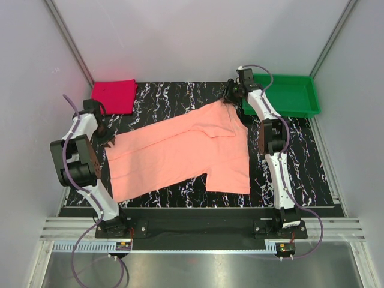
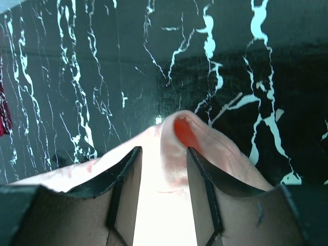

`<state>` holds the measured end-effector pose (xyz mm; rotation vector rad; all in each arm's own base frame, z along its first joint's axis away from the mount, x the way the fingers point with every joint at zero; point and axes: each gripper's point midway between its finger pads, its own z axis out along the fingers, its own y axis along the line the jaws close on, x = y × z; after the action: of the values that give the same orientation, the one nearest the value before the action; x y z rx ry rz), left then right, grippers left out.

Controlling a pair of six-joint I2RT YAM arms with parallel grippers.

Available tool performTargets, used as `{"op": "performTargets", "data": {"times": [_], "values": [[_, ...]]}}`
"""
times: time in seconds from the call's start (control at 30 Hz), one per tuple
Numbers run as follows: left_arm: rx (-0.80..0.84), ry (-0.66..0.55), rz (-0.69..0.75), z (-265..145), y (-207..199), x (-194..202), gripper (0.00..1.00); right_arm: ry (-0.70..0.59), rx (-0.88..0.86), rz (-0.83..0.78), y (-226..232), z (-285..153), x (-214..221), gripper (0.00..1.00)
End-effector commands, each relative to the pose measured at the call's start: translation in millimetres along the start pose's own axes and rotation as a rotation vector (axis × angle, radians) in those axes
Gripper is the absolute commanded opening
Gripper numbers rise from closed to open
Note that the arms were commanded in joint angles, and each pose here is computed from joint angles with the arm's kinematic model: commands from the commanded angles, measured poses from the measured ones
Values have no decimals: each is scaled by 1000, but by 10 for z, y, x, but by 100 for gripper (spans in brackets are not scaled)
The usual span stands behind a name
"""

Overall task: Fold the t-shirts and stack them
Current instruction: Fold the tshirt

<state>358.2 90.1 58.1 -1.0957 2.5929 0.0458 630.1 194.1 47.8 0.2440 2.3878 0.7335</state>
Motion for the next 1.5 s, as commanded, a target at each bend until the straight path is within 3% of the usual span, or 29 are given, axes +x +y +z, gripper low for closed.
{"op": "performTargets", "data": {"times": [0.0, 0.6, 0.8, 1.03, 1.17, 1.47], "values": [[25, -20, 5, -26, -53, -80, 25, -115, -46, -52, 247, -110, -343, 48], [8, 40, -9, 144, 32, 73, 22, -128, -1, -96, 103, -175, -419, 49], [-7, 45, 3, 165, 60, 92, 22, -125, -34, -72, 128, -81, -388, 45], [-38, 78, -19, 273, 142, 158, 20, -181, -47, -37, 148, -4, -530, 23], [-73, 89, -23, 333, 221, 169, 19, -215, -27, -16, 101, 6, -603, 0], [-98, 120, -42, 433, 333, 243, 17, -298, 148, 3, -214, -127, -774, 0]]}}
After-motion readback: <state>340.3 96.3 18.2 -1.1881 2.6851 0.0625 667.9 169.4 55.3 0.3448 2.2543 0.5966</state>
